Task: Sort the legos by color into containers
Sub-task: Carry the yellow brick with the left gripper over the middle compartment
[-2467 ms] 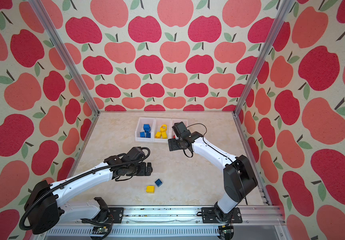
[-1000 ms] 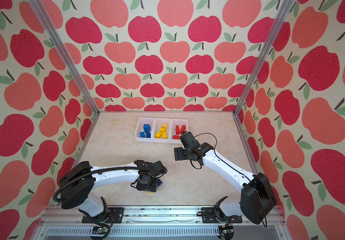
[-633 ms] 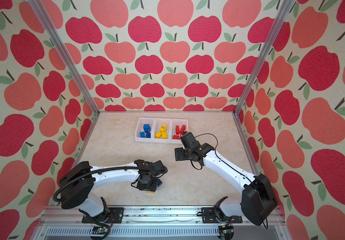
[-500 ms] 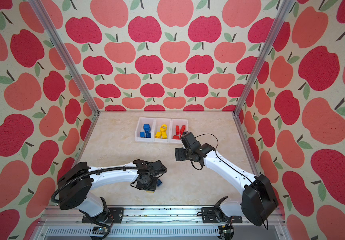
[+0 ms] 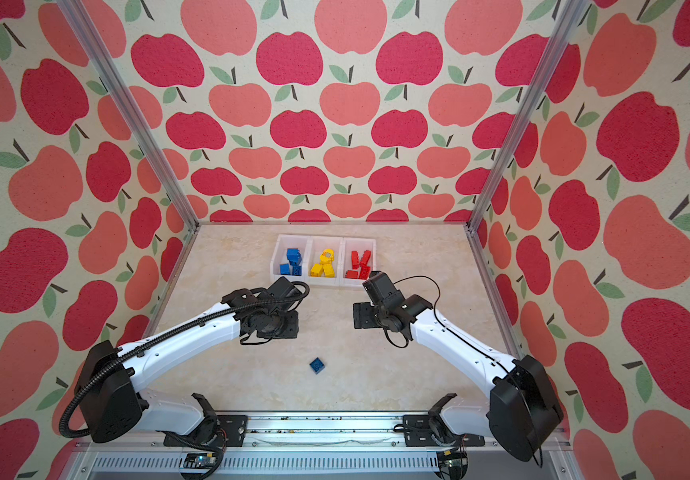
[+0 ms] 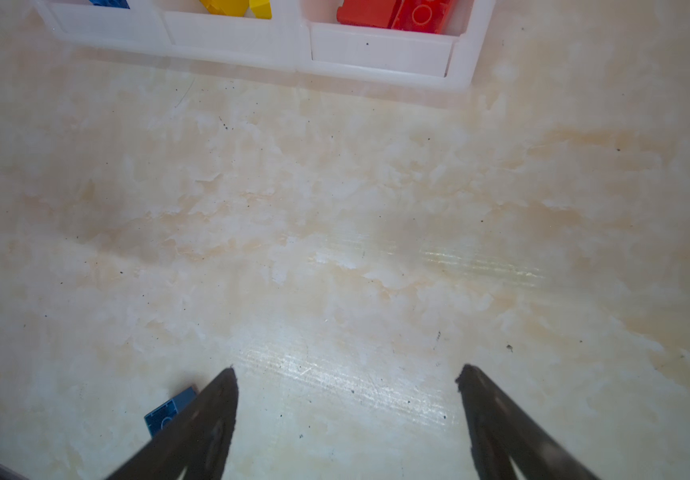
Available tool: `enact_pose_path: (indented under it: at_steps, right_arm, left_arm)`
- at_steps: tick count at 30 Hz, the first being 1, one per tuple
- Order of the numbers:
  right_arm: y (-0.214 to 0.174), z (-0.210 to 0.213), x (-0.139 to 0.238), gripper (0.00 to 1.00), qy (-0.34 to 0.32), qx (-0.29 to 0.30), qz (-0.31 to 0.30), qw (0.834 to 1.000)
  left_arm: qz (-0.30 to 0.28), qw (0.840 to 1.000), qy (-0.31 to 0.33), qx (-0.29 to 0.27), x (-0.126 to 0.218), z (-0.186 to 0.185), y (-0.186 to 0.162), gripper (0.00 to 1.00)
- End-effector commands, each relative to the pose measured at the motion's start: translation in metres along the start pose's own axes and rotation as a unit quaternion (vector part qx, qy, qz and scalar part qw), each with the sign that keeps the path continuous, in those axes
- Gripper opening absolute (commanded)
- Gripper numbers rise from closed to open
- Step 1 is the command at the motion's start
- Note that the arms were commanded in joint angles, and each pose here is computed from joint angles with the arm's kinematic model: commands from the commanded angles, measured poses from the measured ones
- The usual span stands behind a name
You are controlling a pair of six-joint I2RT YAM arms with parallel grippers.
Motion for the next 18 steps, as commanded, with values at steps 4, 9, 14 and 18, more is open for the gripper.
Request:
enact_pose_path:
  at_steps: [4,9,14,18]
  right_arm:
    - [-0.004,0.004,0.003,0.86,0.01,-0.018,-0.01,1.0]
    - [-0.004,0.006,0.005,0.86,0.015,-0.019,-0.013,1.0]
    - [-0.004,0.007,0.005,0.86,0.018,-0.02,-0.015,1.0]
    - [-0.004,0.007,0.007,0.86,0.019,-0.021,-0.015,0.999]
  left_arm:
    - [-0.065,0.996,-0.028,-0.051,-0.011,-0.026,0.062,0.41]
    - [-0.097,0.992,-0.052,-0.058,-0.027,-0.047,0.107,0.41]
    - [-0.104,0.991,-0.066,-0.057,-0.053,-0.058,0.144,0.41]
    - [-0.102,0.99,-0.06,-0.071,-0.072,-0.067,0.167,0.41]
Point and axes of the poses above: each gripper's point midway between its finger pads, its own x axis back along the fingers, its own z axis along the line the jaws close on, y = z × x, the point moved 9 cm from there along x, back along the fingers, and after that the axes turned 7 degrees about x, right-handed, at the moved point
